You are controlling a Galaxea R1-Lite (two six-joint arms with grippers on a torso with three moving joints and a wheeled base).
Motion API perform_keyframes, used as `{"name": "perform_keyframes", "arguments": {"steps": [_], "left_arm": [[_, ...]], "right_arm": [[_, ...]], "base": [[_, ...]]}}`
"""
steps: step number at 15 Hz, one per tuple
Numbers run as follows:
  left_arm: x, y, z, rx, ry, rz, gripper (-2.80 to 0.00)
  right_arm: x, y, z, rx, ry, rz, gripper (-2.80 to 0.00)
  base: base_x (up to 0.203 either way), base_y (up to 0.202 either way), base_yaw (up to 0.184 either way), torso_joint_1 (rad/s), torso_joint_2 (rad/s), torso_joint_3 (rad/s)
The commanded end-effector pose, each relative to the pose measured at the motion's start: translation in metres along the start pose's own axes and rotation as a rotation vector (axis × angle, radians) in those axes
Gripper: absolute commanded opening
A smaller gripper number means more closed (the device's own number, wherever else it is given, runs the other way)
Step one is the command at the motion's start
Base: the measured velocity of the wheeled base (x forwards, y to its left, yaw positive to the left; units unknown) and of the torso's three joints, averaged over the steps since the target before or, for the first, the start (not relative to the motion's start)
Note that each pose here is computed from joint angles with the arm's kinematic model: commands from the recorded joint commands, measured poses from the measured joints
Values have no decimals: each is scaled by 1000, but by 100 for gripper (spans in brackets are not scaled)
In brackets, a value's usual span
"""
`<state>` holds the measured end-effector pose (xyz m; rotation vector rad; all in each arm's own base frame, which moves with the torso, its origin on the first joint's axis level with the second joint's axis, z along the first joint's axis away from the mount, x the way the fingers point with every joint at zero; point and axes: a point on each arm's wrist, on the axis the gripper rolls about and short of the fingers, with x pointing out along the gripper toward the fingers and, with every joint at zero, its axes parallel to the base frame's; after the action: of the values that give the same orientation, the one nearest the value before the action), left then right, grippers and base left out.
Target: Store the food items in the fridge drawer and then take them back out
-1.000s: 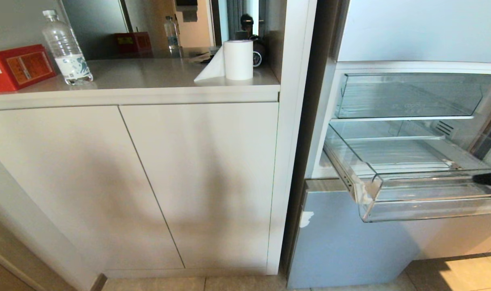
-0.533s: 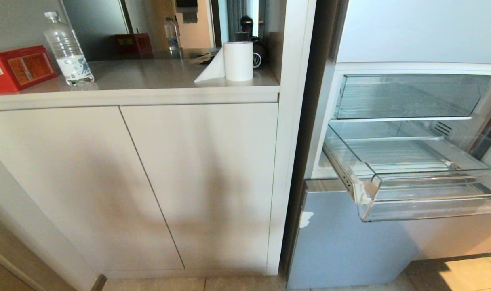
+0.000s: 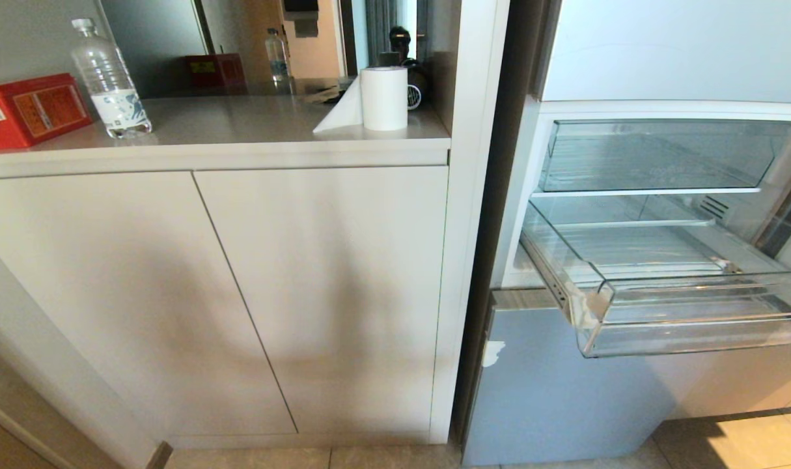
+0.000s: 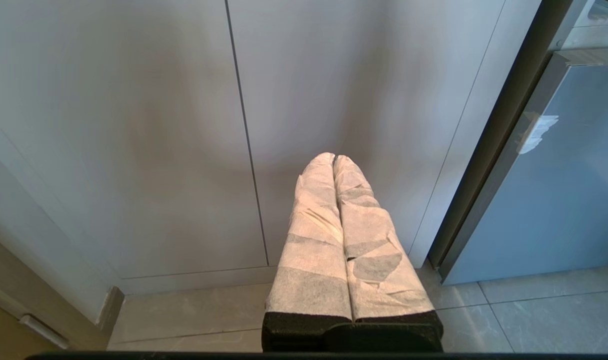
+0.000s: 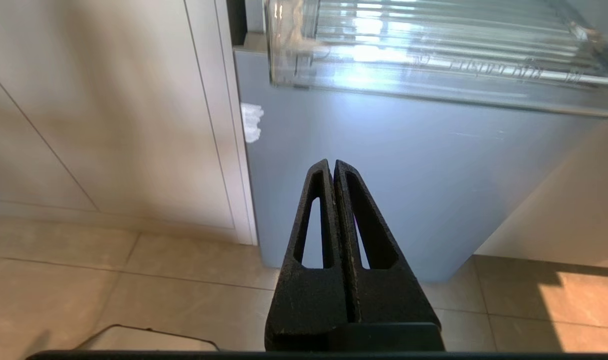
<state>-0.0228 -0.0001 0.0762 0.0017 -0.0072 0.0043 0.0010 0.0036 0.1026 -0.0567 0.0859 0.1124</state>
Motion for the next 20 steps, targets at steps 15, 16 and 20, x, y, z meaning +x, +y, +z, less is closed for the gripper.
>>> {"name": "perform_keyframes", "arguments": {"steps": [15,16,20], "left_arm": [[0,0,0,-1,0,0,-280],[0,0,0,-1,0,1,-280],[0,0,0,0,0,0,-280]], "right_arm": [[-21,1,-31,-30,-67,-113,-280],[-21,1,-31,-30,-67,-113,-280],[-21,1,-31,-22,-67,-116,-280]], "base": [[0,1,-17,0,0,0],[0,11,-171,-2,7,-2],[-3,7,-178,3,1,3]]}}
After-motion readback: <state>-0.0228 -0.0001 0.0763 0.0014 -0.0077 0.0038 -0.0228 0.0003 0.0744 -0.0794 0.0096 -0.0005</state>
